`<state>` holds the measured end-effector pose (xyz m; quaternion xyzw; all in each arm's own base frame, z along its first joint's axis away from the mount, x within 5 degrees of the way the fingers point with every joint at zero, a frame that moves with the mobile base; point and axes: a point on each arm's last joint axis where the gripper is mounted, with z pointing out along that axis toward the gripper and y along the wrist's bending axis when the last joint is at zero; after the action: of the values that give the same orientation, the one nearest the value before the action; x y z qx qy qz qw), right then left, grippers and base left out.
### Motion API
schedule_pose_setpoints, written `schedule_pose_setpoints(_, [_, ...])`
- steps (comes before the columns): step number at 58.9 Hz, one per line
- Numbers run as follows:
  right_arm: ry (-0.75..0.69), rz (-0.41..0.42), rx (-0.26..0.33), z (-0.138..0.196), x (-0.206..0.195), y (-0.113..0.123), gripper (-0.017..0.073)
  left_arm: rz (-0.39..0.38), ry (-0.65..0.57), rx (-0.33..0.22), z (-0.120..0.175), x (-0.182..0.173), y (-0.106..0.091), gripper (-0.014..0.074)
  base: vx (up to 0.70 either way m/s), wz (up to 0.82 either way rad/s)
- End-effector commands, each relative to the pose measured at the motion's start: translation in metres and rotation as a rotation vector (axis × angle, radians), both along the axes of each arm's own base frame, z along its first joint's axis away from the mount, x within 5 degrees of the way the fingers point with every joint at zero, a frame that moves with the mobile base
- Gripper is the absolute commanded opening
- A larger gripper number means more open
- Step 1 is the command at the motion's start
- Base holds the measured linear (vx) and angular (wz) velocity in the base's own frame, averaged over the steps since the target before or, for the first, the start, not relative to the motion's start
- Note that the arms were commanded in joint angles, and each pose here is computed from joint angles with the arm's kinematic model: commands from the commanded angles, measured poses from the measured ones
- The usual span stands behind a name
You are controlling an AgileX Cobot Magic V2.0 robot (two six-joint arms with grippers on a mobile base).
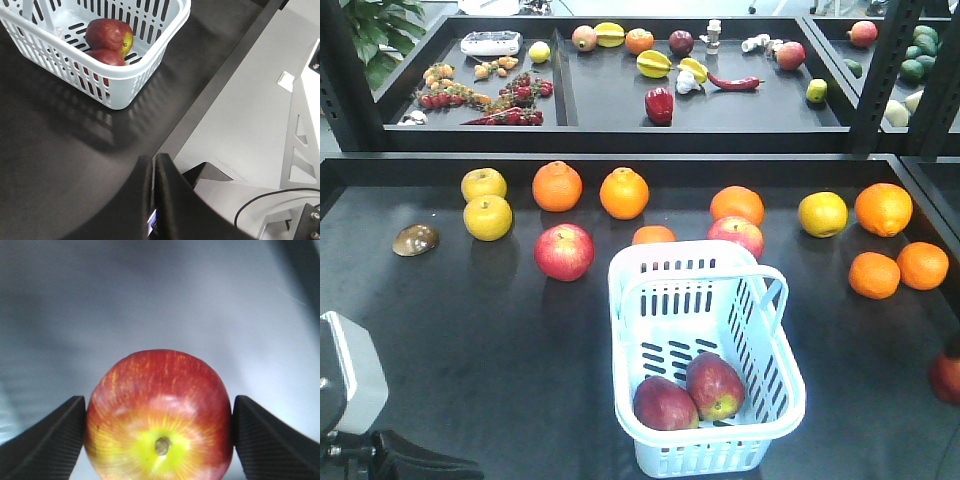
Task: Pick three apples into basket with both arms
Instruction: 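Carry the third apple over the basket and open the right gripper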
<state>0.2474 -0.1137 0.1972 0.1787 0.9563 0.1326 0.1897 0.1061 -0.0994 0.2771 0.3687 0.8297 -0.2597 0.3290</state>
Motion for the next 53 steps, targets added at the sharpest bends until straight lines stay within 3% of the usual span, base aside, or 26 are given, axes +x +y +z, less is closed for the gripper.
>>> schedule_pose_setpoints(1, [-0.183, 0.066, 0.074, 0.039, -0.001, 0.016, -0.0006, 0.034, -0.034, -0.068, 0.013, 0.003, -0.003, -0.0006, 0.0, 0.0])
schedule_pose_setpoints(10, [-0.324, 0.192, 0.203, 0.072, -0.012, 0.042, -0.0005, 0.034, -0.034, -0.068, 0.013, 0.003, -0.003, -0.0006, 0.0, 0.0])
schedule_pose_setpoints(16, [-0.386, 0.248, 0.258, 0.09, -0.021, 0.055, -0.0005, 0.034, -0.034, -0.068, 0.013, 0.003, -0.003, -0.0006, 0.0, 0.0])
schedule_pose_setpoints(21, [-0.403, 0.317, 0.248, 0.098, -0.025, 0.072, -0.0005, 0.034, -0.034, -0.068, 0.013, 0.003, -0.003, -0.0006, 0.0, 0.0])
schedule_pose_setpoints(26, [-0.402, 0.437, 0.259, 0.103, -0.025, 0.102, -0.0005, 0.034, -0.034, -0.068, 0.013, 0.003, -0.003, -0.0006, 0.0, 0.0])
schedule_pose_setpoints(32, [-0.397, 0.516, 0.269, 0.103, -0.021, 0.136, -0.0005, 0.034, -0.034, -0.068, 0.013, 0.003, -0.003, -0.0006, 0.0, 0.0])
schedule_pose_setpoints(41, [-0.427, 0.638, 0.2, 0.1, -0.018, 0.18, 0.0001, 0.034, -0.034, -0.068, 0.013, 0.003, -0.003, -0.0006, 0.0, 0.0])
schedule_pose_setpoints(48, [-0.441, 0.674, 0.168, 0.092, -0.012, 0.206, 0.0041, 0.034, -0.034, -0.068, 0.013, 0.003, -0.003, -0.0006, 0.0, 0.0])
schedule_pose_setpoints(53, [-0.434, 0.677, 0.137, 0.081, -0.003, 0.215, 0.0123, 0.034, -0.034, -0.068, 0.013, 0.003, -0.003, -0.0006, 0.0, 0.0])
